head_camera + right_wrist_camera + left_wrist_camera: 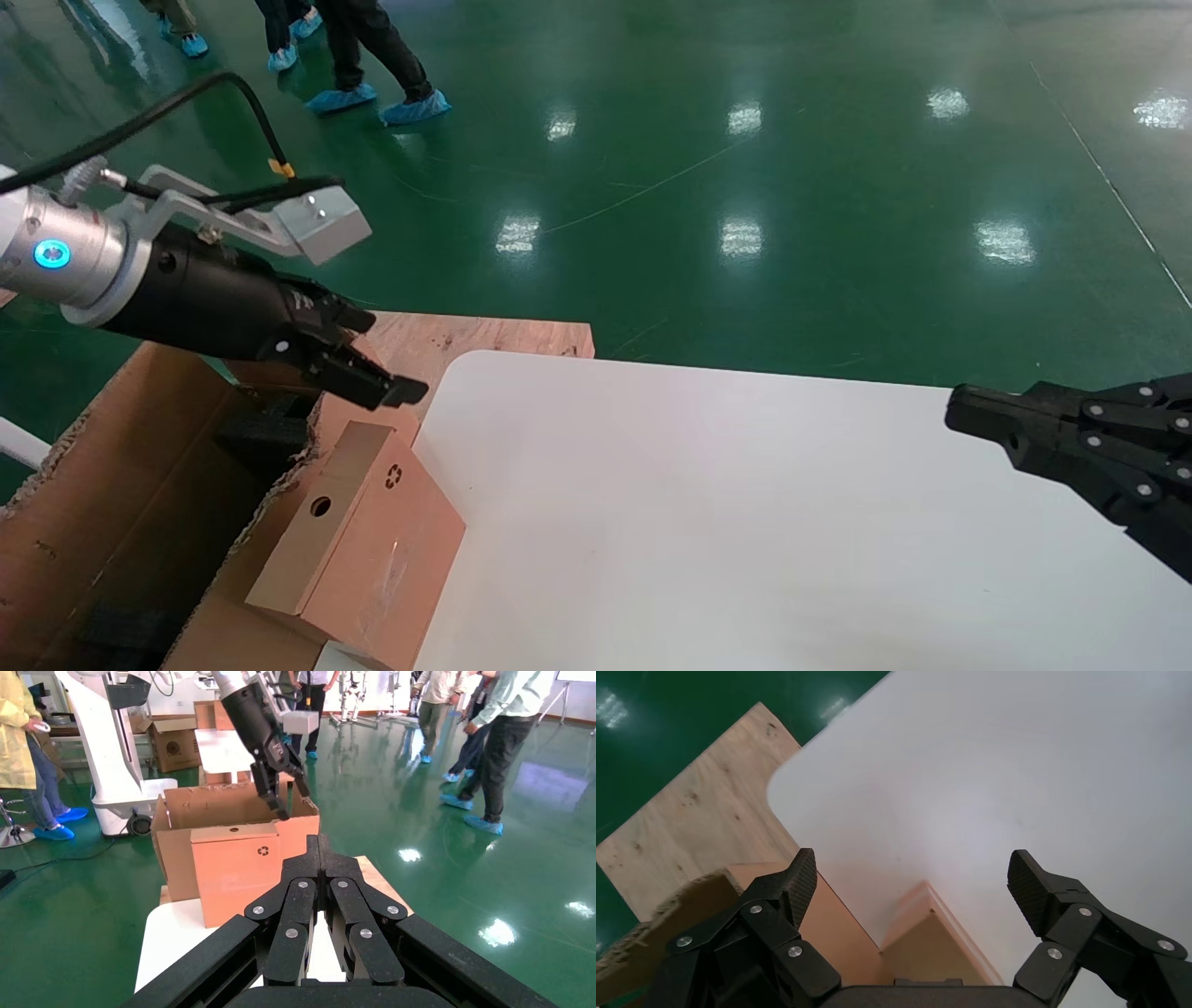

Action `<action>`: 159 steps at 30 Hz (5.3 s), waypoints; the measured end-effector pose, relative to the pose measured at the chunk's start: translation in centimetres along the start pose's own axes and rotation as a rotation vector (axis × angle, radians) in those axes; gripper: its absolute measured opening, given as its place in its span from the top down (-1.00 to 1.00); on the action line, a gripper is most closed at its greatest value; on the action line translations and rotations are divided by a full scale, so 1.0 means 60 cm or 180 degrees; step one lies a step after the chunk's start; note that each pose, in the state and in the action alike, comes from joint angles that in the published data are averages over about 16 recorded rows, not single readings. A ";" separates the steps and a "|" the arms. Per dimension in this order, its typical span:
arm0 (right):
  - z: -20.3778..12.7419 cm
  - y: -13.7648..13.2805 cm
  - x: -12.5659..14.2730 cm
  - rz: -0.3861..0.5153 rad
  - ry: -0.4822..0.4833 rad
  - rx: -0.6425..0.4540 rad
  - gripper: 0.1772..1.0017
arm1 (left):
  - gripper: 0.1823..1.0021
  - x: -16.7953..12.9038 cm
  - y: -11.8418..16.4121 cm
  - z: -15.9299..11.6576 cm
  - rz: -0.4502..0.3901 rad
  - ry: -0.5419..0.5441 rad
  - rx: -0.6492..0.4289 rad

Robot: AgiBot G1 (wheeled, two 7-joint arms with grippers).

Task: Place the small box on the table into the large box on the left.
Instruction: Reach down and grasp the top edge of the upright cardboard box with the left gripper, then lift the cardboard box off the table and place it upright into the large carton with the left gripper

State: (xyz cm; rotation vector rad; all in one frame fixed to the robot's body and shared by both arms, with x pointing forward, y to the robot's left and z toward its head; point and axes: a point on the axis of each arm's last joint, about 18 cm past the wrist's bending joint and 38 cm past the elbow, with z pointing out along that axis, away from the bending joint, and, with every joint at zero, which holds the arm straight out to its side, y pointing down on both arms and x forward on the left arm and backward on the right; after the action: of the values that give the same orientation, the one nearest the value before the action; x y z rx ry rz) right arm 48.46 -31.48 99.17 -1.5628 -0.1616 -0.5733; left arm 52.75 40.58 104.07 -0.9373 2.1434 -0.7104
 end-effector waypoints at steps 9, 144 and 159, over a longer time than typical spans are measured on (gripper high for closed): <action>0.000 0.000 0.000 0.0000 0.0000 0.0000 0.97 | -1.00 -0.003 -0.018 0.005 -0.0052 -0.0134 -0.0180; 0.000 0.000 0.000 0.0001 0.0002 0.0000 -1.00 | 0.72 -0.168 0.094 -0.217 -0.1337 -0.1384 -0.1021; 0.000 0.000 0.000 0.0001 0.0002 0.0000 -1.00 | 0.76 -0.143 0.163 -0.105 -0.1651 -0.0936 -0.1219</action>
State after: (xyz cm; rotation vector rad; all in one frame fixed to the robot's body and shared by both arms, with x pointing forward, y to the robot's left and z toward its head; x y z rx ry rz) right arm 48.47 -31.49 99.17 -1.5624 -0.1608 -0.5736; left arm 48.31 54.33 104.29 -1.7253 1.8123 -0.3618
